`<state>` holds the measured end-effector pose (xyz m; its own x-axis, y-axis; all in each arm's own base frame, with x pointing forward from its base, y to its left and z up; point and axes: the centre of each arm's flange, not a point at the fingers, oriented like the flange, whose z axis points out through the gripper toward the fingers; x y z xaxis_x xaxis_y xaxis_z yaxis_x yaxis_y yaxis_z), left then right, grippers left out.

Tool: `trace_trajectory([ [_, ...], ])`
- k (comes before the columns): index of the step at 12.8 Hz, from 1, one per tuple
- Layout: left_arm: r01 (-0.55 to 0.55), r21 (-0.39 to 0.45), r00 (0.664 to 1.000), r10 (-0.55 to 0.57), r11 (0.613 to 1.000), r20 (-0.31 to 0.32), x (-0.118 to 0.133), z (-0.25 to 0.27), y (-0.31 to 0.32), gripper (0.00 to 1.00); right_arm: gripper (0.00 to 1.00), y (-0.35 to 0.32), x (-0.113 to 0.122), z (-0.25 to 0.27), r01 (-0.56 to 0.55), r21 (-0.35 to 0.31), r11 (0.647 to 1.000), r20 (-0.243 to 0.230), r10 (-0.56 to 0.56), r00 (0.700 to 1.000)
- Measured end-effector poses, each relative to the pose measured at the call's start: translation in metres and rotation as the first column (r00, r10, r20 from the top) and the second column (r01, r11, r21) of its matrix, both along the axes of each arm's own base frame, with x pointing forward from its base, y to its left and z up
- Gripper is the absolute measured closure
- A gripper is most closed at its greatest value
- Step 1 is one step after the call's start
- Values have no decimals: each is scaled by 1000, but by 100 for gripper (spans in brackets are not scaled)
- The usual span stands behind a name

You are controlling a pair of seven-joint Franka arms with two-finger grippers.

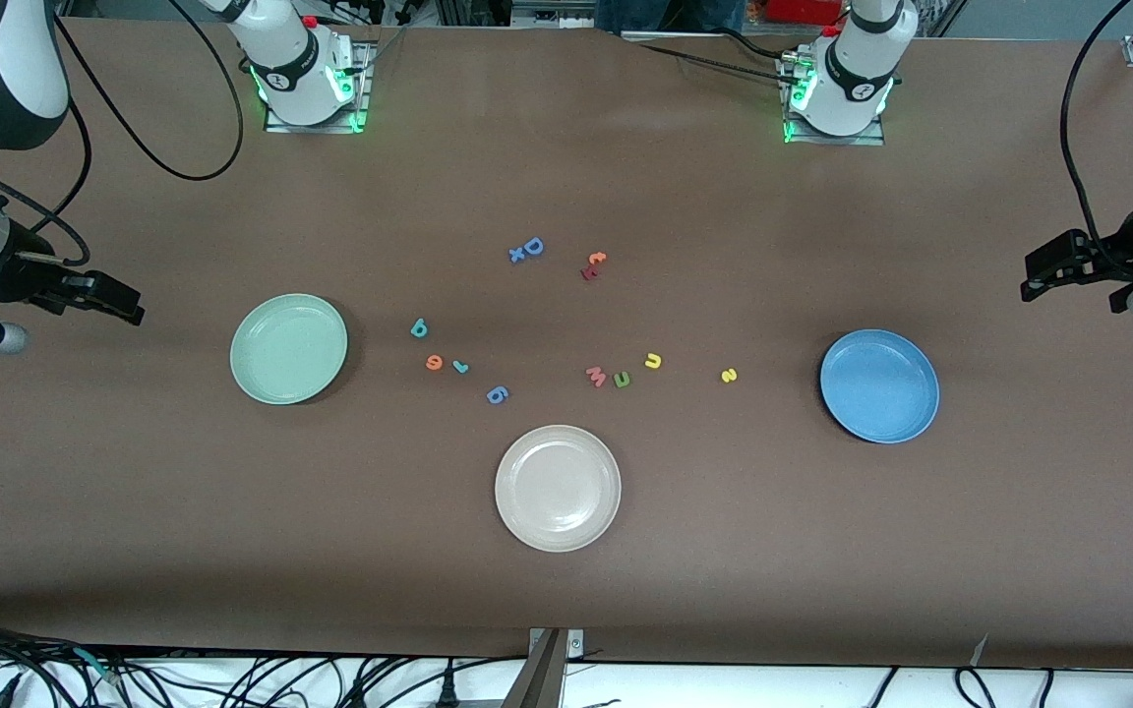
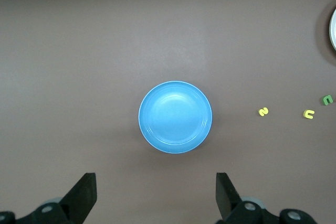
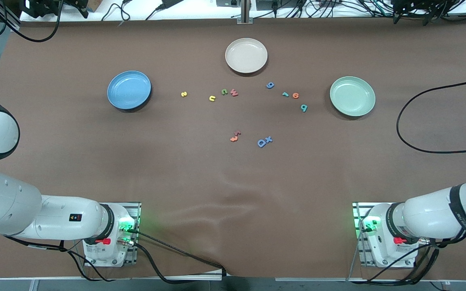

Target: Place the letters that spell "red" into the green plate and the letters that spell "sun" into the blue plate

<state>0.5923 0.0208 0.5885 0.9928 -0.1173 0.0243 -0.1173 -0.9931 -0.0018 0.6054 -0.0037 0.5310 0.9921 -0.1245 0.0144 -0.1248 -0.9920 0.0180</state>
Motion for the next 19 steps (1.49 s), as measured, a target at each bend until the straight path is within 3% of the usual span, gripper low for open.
trace_trajectory([
  [19,0,0,1000,0,1000,-7,-1,-1,0,0,0,-3,1,-5,5,0,1000,-9,-5,1000],
])
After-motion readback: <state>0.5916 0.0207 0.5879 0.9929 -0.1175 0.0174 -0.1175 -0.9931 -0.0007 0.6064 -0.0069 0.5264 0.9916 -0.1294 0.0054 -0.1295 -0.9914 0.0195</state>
